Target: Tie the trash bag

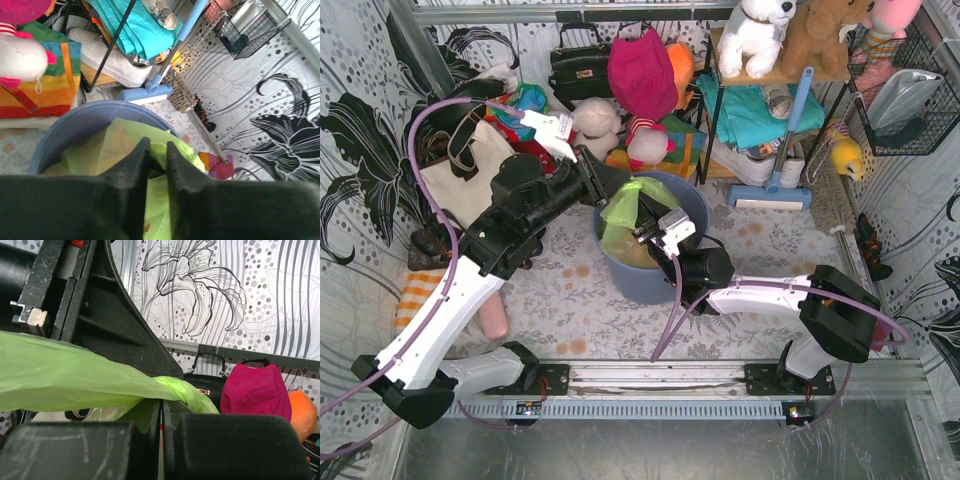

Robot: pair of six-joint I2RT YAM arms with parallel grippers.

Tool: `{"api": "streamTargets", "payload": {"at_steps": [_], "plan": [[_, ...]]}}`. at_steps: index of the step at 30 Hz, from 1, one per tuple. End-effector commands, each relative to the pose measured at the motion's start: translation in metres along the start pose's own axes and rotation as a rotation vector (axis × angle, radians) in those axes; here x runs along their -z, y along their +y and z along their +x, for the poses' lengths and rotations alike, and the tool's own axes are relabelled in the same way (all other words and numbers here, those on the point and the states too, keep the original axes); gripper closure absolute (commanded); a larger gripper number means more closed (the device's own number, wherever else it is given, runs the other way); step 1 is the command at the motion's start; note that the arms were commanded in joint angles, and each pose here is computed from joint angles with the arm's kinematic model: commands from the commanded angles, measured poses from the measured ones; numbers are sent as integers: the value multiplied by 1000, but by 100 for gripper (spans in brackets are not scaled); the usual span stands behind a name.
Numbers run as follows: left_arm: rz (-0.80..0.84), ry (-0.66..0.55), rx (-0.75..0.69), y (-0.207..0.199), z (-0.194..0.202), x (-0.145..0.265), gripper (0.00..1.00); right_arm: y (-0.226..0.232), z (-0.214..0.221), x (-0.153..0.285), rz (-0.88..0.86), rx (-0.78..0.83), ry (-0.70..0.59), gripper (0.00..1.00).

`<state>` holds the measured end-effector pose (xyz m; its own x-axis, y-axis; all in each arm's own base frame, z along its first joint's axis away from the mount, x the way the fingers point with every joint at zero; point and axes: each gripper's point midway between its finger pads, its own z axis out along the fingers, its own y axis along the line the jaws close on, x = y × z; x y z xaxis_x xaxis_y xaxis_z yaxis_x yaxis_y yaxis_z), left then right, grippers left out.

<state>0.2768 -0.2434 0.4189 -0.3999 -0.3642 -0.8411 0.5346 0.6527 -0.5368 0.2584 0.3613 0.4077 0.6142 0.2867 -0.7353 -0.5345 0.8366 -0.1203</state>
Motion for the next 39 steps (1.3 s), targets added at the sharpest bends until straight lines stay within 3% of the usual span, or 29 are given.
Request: {"api": "streamTargets", "payload": {"at_steps": [1,5,10,15,26,39], "plan": [[60,-23,-2,-16,-12,1,80,-15,-41,-6,48,-35,-142,100],[72,-25,-2,-20,-14,1,100,-15,-41,-6,50,-34,-138,100],[85,-75,-20,-24,-27,4,100,-17,-41,-4,55,-37,-136,100],[95,-118,-52,-30,-42,6,100,-20,-42,1,67,-56,-124,90],[177,-172,-99,-47,-55,10,100,-13,-40,32,-14,-157,-18,76],[288,-166,-177,-66,-53,16,100,-33,-60,59,-27,-265,136,56]]}}
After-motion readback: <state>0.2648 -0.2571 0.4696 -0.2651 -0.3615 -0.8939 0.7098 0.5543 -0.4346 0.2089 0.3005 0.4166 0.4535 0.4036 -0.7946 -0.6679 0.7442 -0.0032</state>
